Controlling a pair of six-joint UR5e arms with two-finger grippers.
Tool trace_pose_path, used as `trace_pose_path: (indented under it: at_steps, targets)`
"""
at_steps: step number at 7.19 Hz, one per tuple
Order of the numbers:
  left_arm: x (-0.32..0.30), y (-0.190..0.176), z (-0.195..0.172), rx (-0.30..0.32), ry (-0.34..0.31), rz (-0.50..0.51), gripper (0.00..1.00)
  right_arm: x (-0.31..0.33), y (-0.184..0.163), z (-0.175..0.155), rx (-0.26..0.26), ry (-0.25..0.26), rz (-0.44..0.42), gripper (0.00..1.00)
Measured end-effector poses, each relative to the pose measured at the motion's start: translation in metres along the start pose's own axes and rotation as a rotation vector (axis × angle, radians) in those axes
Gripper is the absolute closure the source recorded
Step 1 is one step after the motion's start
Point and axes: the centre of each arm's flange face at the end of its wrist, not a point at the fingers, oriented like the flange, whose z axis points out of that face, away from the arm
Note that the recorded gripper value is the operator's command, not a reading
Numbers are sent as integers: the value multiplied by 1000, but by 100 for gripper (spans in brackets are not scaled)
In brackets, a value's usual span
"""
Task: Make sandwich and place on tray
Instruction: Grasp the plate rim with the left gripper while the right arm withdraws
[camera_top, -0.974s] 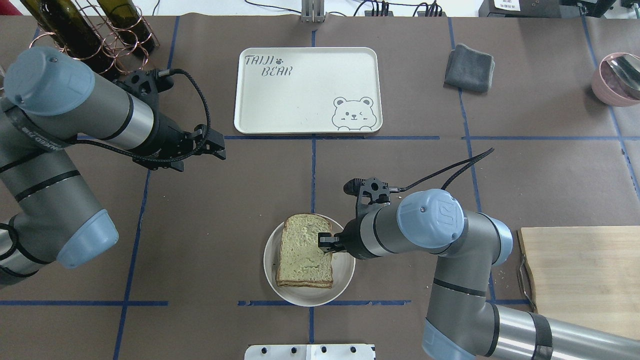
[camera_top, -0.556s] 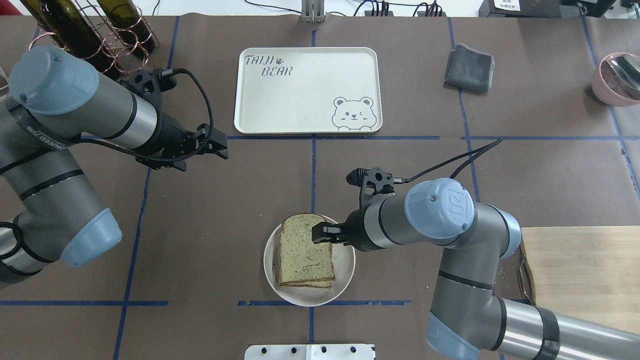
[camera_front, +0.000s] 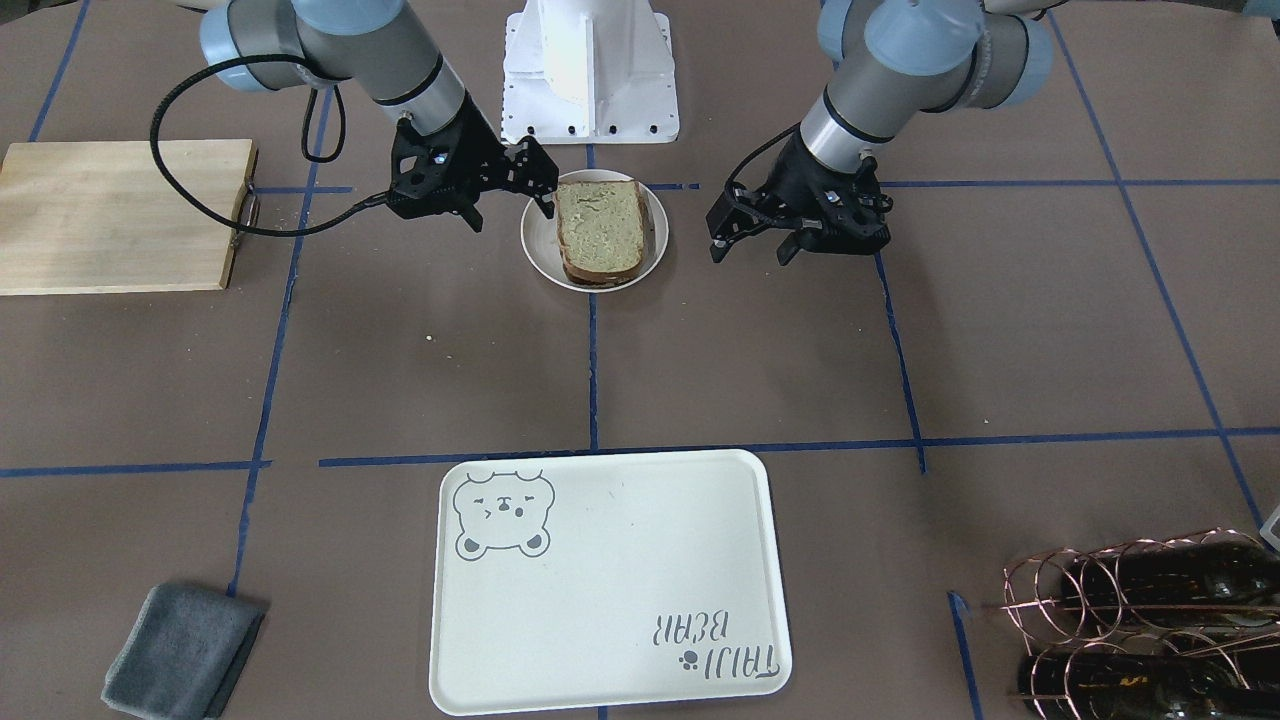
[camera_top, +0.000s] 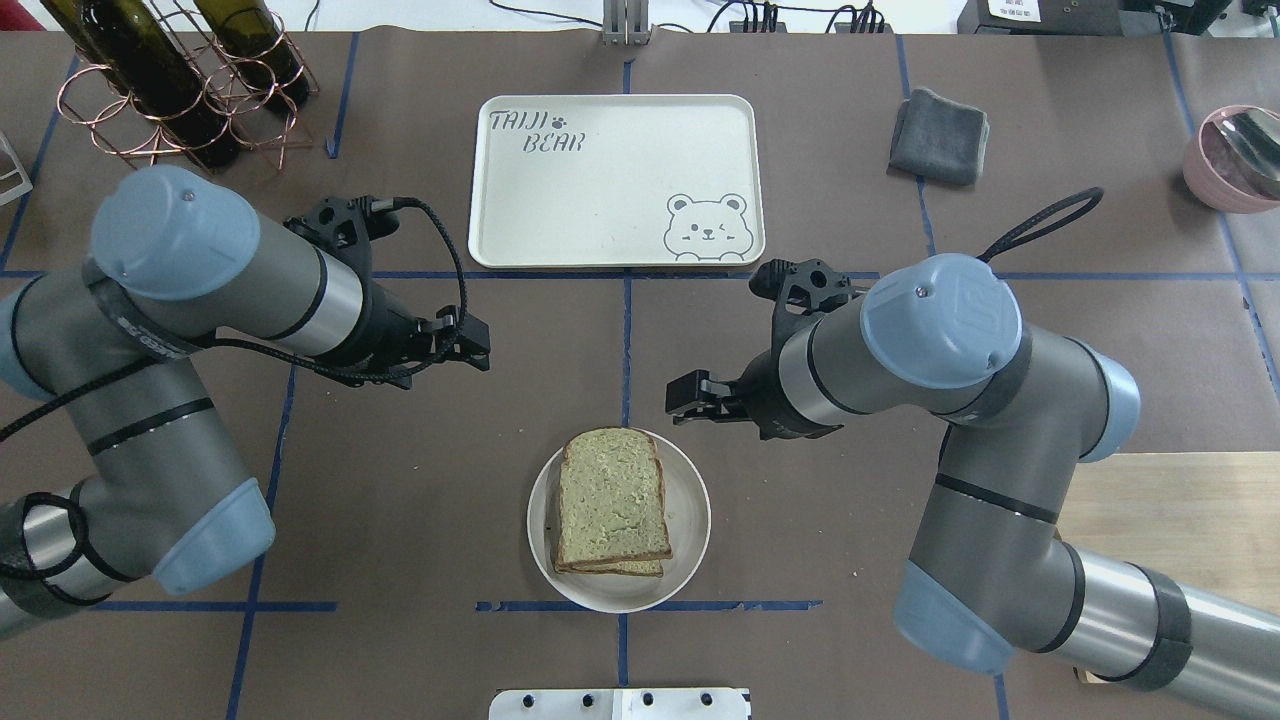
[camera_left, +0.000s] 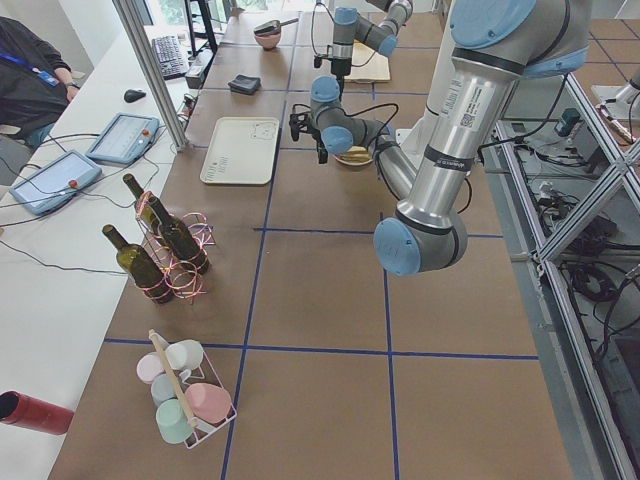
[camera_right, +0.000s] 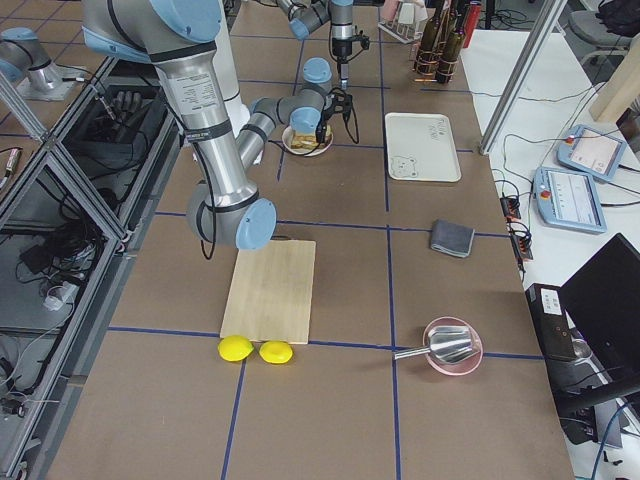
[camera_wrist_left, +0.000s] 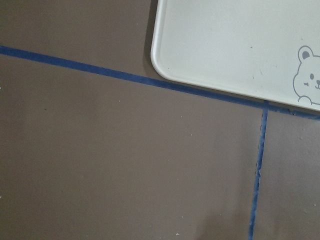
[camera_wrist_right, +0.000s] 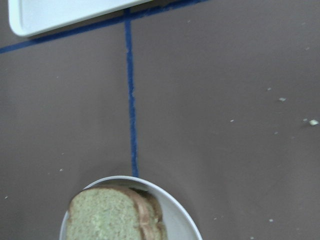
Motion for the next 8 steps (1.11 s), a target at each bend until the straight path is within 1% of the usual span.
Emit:
trace_pose_path:
  at_steps: [1, 2, 3, 4, 6, 7, 8]
  targets:
    - [5, 21, 18, -2, -13, -3, 30, 9, -11, -11, 5, 57, -6, 0]
    - [9, 38, 32, -4, -25, 4, 37, 14, -17, -20, 6, 92, -29, 0]
    - [11, 53, 49, -12, -41, 12, 38, 16, -19, -25, 5, 106, -42, 0]
    - [13, 65, 65, -21, -58, 21, 39, 16, -18, -25, 1, 112, -49, 0]
    - [21, 79, 82, -36, -69, 33, 40, 15, -17, -25, -7, 111, -55, 0]
    - [26, 85, 86, -44, -67, 40, 46, 15, -17, -25, -8, 109, -56, 0]
    - [29, 91, 90, -54, -67, 45, 48, 15, -17, -25, -9, 108, -57, 0]
